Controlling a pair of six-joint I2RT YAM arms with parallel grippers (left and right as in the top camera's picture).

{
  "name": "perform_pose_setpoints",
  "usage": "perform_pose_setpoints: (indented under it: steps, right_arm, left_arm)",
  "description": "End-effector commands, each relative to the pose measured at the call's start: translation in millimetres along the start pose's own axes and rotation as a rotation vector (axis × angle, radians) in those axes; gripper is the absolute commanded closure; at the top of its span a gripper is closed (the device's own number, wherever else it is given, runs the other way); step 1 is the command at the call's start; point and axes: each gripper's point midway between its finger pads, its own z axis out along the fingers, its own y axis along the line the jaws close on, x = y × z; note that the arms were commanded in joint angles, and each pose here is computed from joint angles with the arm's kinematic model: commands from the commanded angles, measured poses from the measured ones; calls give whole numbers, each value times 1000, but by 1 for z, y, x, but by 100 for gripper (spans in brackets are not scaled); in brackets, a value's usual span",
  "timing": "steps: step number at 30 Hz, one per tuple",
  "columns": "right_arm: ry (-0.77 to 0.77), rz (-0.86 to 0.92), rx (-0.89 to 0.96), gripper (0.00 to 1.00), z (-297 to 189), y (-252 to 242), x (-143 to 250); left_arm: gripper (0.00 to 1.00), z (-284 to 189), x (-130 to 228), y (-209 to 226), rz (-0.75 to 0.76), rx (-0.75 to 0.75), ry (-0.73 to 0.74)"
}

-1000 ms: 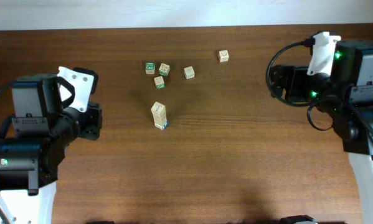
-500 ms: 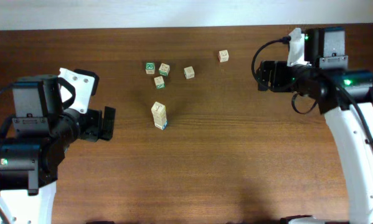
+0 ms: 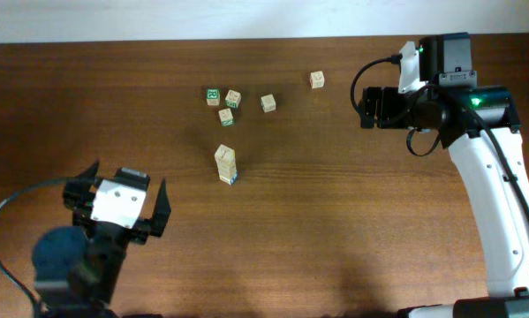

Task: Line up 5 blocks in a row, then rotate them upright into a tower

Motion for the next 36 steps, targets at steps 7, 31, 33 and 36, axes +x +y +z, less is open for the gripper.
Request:
perform_pose_setpoints:
  steps: [7, 31, 33, 36]
  right_arm:
    - [-10, -1, 15, 2, -1, -4, -4]
    - [-10, -1, 15, 2, -1, -4, -4]
    - [-10, -1, 15, 2, -1, -4, -4]
    - [-10, -1, 15, 2, -1, -4, -4]
  left_arm:
    - [1, 18, 93, -33, 52, -116, -240]
    - [1, 39, 143, -47, 41, -96, -161]
    - [1, 39, 143, -47, 41, -96, -161]
    - [1, 39, 143, -47, 41, -96, -161]
